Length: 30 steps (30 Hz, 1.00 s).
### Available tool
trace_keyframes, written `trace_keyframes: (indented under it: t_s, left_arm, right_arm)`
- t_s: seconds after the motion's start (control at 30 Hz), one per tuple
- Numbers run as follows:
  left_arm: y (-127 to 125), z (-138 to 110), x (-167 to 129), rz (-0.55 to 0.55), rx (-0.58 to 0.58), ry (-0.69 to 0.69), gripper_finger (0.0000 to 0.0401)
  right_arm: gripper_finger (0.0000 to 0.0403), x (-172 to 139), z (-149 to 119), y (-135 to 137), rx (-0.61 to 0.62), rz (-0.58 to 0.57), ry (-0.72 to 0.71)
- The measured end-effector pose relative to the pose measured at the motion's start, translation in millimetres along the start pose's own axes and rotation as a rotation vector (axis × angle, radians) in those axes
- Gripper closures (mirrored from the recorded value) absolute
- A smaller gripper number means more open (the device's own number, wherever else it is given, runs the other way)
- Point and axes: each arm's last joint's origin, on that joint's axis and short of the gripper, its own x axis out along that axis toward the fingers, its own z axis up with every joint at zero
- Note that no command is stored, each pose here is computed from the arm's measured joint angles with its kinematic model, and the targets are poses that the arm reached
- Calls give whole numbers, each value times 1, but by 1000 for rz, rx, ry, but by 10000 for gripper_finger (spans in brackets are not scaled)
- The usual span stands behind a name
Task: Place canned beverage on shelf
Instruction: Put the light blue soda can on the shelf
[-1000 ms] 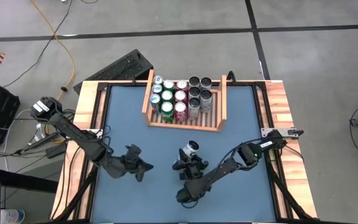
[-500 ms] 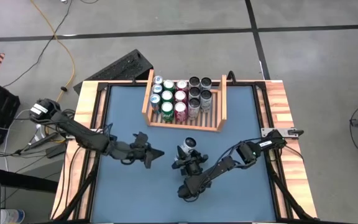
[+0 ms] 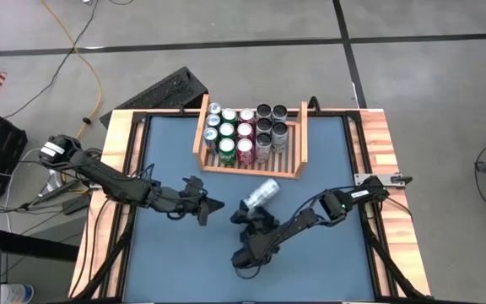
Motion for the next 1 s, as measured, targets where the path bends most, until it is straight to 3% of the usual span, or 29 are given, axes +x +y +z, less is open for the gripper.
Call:
trace_keyframes:
  t_s: [0.27, 0.37, 0.5, 0.6, 0.7, 0.77, 0.87, 1.0]
  left_arm:
    - [2, -3, 0, 21, 14, 22, 401]
    - [1, -4, -1, 3, 7, 51, 401]
    - [0, -5, -1, -36, -10, 106, 401]
    - [-3, -4, -1, -65, -31, 102, 396]
    - [-8, 0, -1, -123, -26, 67, 382]
    - [-12, 2, -1, -160, -17, 41, 369]
    - [-16, 7, -2, -199, -9, -4, 353]
    - [-19, 10, -2, -229, -23, -42, 338]
  right_arm:
    - [68, -8, 3, -13, 109, 50, -81]
    - [76, -24, -4, -22, 230, 151, -124]
    - [77, -46, -25, -41, 520, 435, -140]
    - [77, -61, -41, -63, 754, 698, -231]
    - [77, -82, -60, -80, 939, 842, -355]
    - [77, -96, -78, -87, 1060, 859, -357]
    - [77, -110, -112, -90, 1282, 824, -235]
    - [77, -121, -152, -104, 1681, 868, -171]
